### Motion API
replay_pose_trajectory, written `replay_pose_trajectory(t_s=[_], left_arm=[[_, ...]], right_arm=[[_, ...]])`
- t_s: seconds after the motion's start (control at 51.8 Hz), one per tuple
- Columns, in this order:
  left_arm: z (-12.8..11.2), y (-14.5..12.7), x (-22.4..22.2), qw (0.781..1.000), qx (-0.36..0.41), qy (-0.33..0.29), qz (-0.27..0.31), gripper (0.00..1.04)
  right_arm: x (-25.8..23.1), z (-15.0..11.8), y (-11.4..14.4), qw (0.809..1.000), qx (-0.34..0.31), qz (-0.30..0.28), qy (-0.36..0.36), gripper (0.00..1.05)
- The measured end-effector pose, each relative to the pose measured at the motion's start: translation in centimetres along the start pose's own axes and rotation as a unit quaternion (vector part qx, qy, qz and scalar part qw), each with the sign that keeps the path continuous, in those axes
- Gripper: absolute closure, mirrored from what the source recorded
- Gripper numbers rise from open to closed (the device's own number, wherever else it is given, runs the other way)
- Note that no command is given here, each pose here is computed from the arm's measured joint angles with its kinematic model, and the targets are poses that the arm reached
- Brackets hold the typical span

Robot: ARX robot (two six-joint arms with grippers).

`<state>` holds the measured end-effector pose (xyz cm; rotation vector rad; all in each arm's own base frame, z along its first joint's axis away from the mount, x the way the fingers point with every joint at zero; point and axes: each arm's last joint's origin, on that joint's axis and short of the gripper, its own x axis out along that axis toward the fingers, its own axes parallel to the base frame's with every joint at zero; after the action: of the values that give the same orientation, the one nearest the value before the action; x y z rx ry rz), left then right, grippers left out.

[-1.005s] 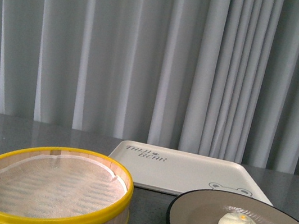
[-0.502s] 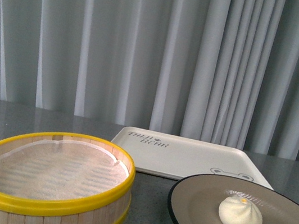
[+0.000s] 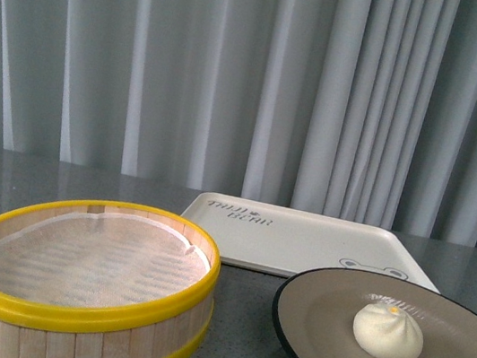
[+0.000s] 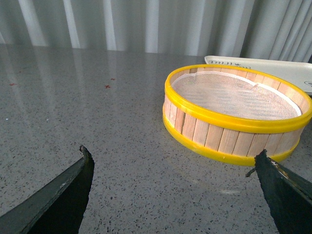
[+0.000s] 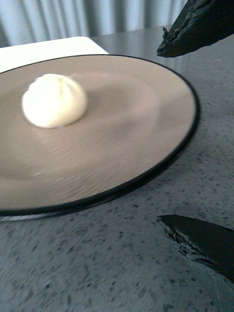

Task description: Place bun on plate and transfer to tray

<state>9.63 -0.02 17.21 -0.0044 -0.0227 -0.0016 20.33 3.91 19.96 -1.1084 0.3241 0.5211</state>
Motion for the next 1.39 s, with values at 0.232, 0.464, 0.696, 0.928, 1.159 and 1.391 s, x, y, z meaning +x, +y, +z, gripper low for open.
replay_pose_trajectory(t_s=[0.232,0.464,0.696,0.928,1.159,1.391], left_arm=[[0.0,0.0,0.0,1.0,0.0,0.0,0.0,0.07],[0.0,0.0,0.0,1.0,0.0,0.0,0.0,0.07],[0.0,0.0,0.0,1.0,0.0,0.0,0.0,0.07],[0.0,0.0,0.0,1.0,0.0,0.0,0.0,0.07],[0.0,0.0,0.0,1.0,0.0,0.0,0.0,0.07],[0.0,0.0,0.0,1.0,0.0,0.0,0.0,0.07]], right_arm=[[2.8,1.7,-0.2,0.988,-0.136,0.052,-0.045,0.09],[4.3,1.9,-0.8,0.981,-0.177,0.057,-0.051,0.09],[5.0,2.1,-0.9,0.977,-0.196,0.055,-0.057,0.27],[4.9,2.7,-0.6,0.974,-0.208,0.054,-0.07,0.65],[4.4,2.5,0.0,0.975,-0.21,0.048,-0.061,0.99],[4.0,2.3,0.0,0.973,-0.222,0.012,-0.06,1.02]])
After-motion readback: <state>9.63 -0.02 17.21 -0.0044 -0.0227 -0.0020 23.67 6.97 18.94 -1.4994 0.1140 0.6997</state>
